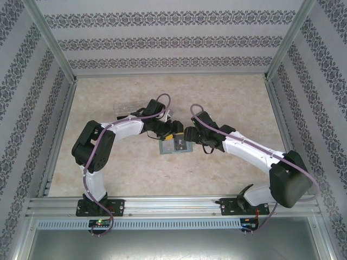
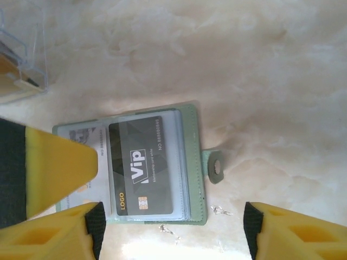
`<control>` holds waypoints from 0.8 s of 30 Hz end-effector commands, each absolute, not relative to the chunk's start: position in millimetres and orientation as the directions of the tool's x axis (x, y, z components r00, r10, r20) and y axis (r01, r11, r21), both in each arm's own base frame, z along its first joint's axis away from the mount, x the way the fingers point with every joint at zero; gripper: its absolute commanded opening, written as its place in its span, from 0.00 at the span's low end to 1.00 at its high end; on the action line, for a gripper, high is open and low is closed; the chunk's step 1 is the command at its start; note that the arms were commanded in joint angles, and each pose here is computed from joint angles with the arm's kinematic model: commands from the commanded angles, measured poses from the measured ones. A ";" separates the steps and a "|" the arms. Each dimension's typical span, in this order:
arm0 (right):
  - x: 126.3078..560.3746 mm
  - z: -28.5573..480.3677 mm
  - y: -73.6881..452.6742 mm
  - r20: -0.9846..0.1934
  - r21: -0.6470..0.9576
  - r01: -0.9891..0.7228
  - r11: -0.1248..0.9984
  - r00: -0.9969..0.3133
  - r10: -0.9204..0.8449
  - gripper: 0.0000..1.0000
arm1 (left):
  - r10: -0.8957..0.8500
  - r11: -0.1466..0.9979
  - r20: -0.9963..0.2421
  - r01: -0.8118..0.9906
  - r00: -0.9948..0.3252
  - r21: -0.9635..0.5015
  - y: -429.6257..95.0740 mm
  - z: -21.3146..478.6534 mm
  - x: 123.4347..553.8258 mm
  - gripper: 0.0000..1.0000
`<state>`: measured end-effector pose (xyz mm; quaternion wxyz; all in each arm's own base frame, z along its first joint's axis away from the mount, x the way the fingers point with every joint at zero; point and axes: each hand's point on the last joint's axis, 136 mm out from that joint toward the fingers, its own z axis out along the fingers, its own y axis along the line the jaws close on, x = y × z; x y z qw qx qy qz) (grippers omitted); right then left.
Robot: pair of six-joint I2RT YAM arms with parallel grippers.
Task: Take the credit cards out of the card holder
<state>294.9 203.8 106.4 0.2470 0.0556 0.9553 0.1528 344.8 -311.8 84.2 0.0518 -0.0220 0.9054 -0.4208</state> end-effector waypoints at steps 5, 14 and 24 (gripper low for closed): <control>296.9 81.9 229.7 -0.315 0.310 0.072 0.948 -0.933 0.174 0.40 | -0.172 0.679 -0.097 -0.047 -0.980 -0.733 -277.4 82.3 349.9 0.59; 308.3 47.6 235.6 -0.234 0.234 0.114 0.966 -0.957 0.170 0.25 | -0.179 0.674 -0.048 -0.087 -0.983 -0.733 -275.6 67.3 342.9 0.44; 316.7 22.3 238.2 -0.202 0.201 0.130 0.971 -0.964 0.171 0.16 | -0.149 0.645 0.021 -0.113 -0.989 -0.756 -285.1 57.6 335.8 0.36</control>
